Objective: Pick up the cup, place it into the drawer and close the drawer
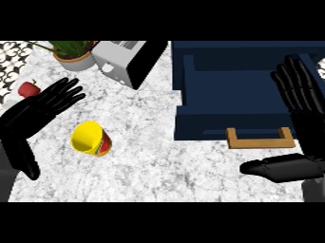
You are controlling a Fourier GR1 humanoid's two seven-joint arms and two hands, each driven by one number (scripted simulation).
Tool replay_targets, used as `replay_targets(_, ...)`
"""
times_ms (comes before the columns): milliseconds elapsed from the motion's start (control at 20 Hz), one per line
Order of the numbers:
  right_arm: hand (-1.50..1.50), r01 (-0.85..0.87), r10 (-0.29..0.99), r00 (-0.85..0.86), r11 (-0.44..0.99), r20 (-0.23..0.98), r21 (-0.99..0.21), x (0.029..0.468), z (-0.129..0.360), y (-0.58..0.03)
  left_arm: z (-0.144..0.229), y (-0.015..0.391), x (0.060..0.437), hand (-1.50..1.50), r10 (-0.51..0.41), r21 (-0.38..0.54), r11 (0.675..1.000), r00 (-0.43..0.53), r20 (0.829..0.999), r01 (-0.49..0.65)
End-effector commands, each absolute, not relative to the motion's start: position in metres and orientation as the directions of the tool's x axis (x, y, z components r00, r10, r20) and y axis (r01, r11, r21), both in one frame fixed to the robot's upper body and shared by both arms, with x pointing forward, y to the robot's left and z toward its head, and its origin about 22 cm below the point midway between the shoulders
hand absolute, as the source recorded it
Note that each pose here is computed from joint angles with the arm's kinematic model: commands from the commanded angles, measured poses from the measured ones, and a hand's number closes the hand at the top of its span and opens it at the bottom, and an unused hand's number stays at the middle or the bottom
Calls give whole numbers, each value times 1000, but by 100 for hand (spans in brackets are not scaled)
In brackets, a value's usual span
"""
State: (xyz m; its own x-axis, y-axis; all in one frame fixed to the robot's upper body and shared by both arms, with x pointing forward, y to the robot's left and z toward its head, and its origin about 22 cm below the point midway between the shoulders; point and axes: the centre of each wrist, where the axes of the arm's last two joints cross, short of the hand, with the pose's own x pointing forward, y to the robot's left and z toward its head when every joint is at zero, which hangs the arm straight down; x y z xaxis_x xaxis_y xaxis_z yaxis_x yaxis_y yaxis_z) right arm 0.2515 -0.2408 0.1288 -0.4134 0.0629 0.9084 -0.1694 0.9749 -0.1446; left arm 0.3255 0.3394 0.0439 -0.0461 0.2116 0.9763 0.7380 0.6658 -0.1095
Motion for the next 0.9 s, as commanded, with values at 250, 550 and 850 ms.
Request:
replay_targets(250, -150, -157, 52, -449, 978, 892, -136, 263, 135, -240, -11, 344, 339, -150, 107, -66, 712, -16, 994, 699)
replay_targets(550, -150, -186, 59, -437, 970, 898, -154, 257, 131, -249, -48, 364, 316, -150, 93, -82, 737, 20, 996, 670)
replay_targets(850, -150, -185, 53, -448, 971, 893, -151, 263, 145, -236, -74, 361, 305, -150, 61, -52, 771, 8, 998, 634)
